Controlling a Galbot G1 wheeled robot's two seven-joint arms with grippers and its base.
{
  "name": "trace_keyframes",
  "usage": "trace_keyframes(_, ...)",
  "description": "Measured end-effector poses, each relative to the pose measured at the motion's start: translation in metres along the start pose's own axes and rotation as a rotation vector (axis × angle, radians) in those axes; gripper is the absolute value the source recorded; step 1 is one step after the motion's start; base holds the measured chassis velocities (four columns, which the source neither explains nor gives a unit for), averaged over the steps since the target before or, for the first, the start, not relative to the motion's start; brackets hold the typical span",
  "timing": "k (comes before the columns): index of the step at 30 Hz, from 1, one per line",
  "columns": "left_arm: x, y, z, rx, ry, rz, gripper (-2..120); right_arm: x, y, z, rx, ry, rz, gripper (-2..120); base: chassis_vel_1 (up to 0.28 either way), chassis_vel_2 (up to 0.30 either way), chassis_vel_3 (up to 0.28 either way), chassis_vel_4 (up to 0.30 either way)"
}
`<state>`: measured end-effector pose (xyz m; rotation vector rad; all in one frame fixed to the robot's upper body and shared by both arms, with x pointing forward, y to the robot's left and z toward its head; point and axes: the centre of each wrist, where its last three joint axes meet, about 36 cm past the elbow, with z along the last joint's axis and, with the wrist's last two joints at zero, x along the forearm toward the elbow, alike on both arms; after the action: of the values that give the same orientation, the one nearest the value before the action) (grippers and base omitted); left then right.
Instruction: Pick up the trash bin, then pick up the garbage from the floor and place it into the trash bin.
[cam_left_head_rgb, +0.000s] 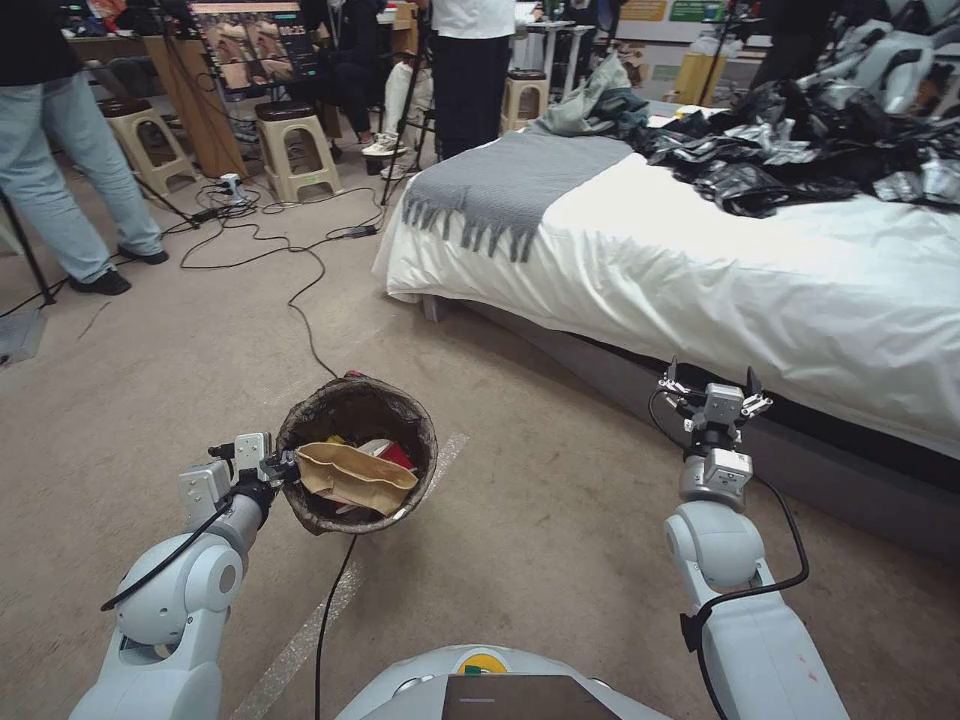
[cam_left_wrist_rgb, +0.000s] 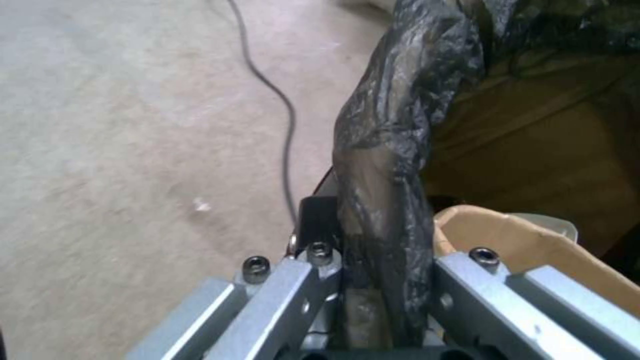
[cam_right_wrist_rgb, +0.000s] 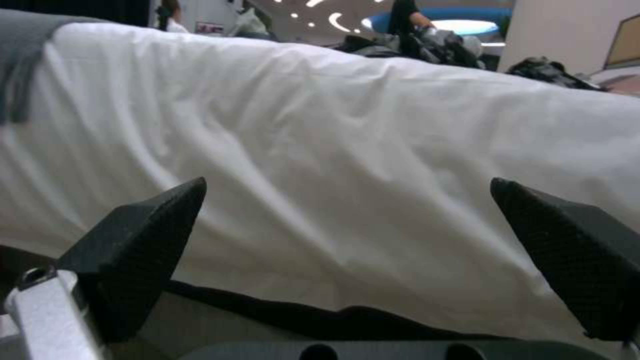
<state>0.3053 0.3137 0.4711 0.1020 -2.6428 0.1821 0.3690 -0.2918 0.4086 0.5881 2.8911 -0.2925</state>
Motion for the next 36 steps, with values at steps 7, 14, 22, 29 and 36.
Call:
trace_keyframes(7, -0.001, -0.001, 0.001, 0.000, 0.004, -0.002, 0, 0.001, 0.000, 0.003, 0.002, 0.000, 0.005, 100, 0.085, 0.090, 0.094, 0.097)
trace_keyframes(14, -0.002, 0.000, 0.003, 0.001, 0.008, -0.004, 0, 0.002, 0.002, 0.005, 0.002, 0.004, 0.010, 100, 0.116, 0.107, 0.105, 0.110)
trace_keyframes(22, -0.003, 0.001, 0.003, 0.002, 0.010, -0.007, 0, 0.004, 0.006, 0.007, 0.001, 0.008, 0.007, 100, 0.123, 0.132, 0.130, 0.113)
trace_keyframes(29, -0.004, 0.002, 0.003, 0.004, 0.010, -0.009, 0, 0.009, 0.012, 0.010, 0.001, 0.014, 0.000, 100, 0.123, 0.113, 0.117, 0.127)
trace_keyframes(36, -0.004, 0.003, 0.006, 0.005, 0.013, -0.011, 0, 0.015, 0.016, 0.011, 0.000, 0.022, -0.010, 100, 0.129, 0.126, 0.141, 0.122)
